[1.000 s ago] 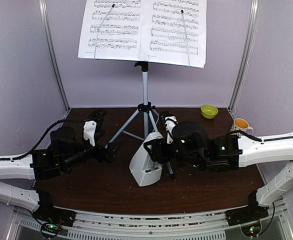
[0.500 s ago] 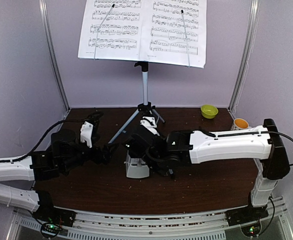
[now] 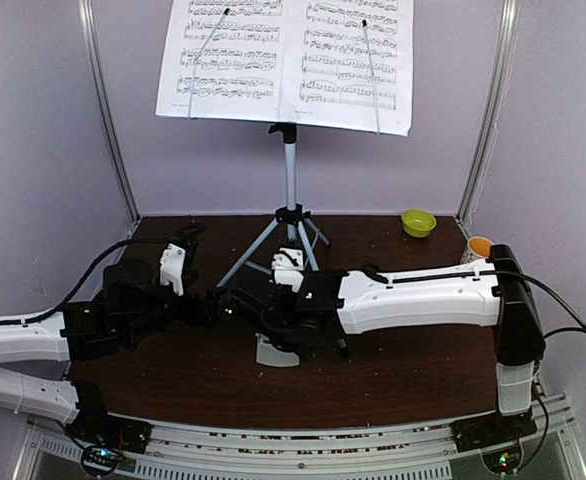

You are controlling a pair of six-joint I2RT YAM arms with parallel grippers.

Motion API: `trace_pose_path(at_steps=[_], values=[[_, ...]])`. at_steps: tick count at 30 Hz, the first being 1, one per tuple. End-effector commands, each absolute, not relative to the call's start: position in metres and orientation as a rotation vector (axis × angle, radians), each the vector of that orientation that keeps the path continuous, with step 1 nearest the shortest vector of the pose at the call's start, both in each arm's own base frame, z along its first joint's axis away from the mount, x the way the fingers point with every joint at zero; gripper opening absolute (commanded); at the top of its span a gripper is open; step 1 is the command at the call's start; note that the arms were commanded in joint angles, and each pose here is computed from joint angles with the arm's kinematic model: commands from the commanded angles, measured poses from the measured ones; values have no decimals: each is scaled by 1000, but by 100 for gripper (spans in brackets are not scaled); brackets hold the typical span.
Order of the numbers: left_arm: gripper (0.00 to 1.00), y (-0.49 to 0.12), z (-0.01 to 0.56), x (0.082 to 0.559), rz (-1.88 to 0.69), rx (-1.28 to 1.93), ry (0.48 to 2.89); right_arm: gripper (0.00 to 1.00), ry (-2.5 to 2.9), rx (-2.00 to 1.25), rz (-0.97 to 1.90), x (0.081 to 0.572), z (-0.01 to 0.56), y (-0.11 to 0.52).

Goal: Set up the instrument practice props

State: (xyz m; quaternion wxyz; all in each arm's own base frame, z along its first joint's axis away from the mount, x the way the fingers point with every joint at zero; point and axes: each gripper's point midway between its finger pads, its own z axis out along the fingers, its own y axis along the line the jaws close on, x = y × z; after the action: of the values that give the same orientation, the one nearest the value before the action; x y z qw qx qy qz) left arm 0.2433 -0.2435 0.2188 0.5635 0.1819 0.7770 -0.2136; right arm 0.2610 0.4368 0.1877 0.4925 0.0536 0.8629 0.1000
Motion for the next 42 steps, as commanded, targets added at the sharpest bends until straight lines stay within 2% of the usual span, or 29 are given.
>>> trace_pose_path(at_steps=[1,3,8,14,22,31,37,42], values=[[96,-241,218,246,-511,393,1835,96,2026,215,346,264,222,446],[98,-239,218,245,-512,386,1841,100,2027,210,378,261,226,447],[98,-243,221,240,-535,419,1847,100,1972,191,529,254,254,441],[98,-280,240,220,-602,523,1786,100,1849,151,607,248,300,399],[98,-325,242,215,-642,452,1837,100,1774,4,865,261,293,355],[98,-346,211,237,-534,264,1999,100,1719,32,808,270,278,285],[97,-351,192,247,-455,229,2023,100,1722,-25,842,269,268,275],[93,-354,173,253,-375,212,2076,100,1740,-45,861,267,257,276]])
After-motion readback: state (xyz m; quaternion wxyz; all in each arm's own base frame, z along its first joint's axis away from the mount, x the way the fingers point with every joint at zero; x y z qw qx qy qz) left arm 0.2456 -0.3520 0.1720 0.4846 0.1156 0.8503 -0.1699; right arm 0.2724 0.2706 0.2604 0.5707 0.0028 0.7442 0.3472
